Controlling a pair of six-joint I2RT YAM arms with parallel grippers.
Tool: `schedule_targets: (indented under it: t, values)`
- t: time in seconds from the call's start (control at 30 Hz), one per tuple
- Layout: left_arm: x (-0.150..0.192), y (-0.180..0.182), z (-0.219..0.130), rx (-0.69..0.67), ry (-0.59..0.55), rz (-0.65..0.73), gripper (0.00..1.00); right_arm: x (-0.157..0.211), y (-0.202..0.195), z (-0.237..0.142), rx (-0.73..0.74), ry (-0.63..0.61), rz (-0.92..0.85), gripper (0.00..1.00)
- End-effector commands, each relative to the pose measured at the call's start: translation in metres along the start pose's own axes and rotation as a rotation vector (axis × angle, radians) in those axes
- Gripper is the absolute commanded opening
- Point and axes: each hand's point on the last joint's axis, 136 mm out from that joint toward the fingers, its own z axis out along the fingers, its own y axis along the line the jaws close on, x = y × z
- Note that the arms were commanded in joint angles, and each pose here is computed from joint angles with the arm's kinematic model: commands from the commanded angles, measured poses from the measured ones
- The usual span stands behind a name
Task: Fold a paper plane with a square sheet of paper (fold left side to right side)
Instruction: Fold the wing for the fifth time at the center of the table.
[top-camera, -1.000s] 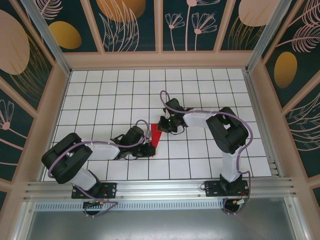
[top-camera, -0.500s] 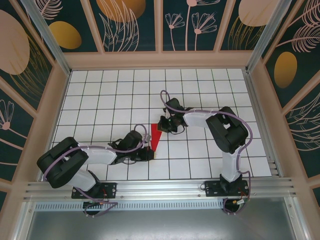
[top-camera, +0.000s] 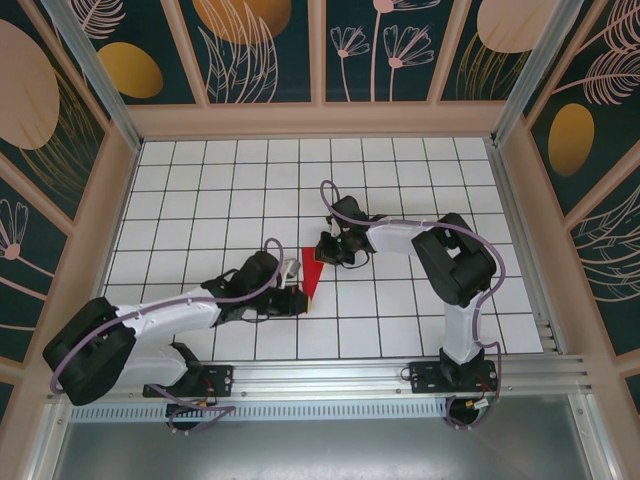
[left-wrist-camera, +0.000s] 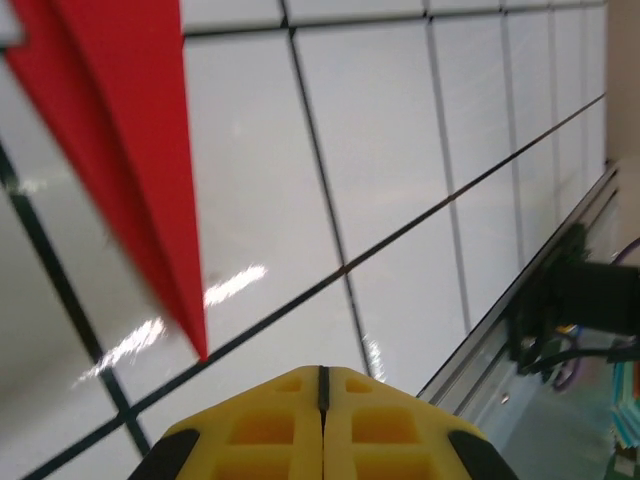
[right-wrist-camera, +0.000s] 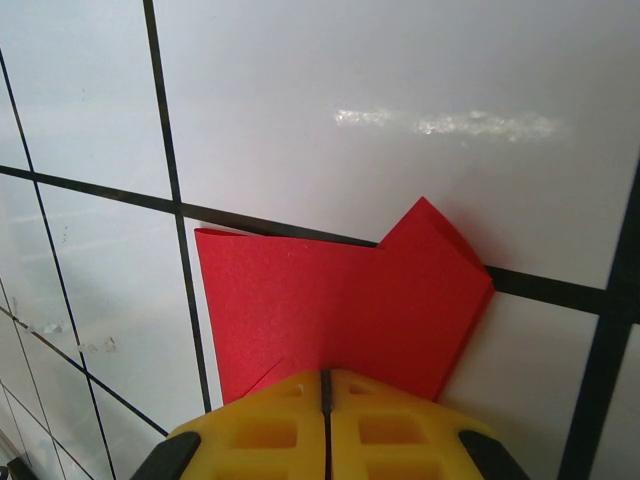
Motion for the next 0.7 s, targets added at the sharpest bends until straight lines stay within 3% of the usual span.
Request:
schedule_targets:
  t: [0.0, 0.33, 0.67]
  values:
    - [-0.013, 0.004, 0.001, -0.027, -0.003, 0.007, 0.08, 0.003, -0.045, 0.012, 0.148, 0.006, 0.036, 0.09]
    - [-0.024, 0.032, 0.039, -0.105, 0.045, -0.007, 0.09, -0.003, -0.024, 0.003, 0.081, -0.024, -0.002, 0.1]
    - [-0.005, 0.061, 0.047, -0.166, 0.084, -0.056, 0.03, -0.022, 0.016, -0.049, -0.01, -0.163, -0.078, 0.17]
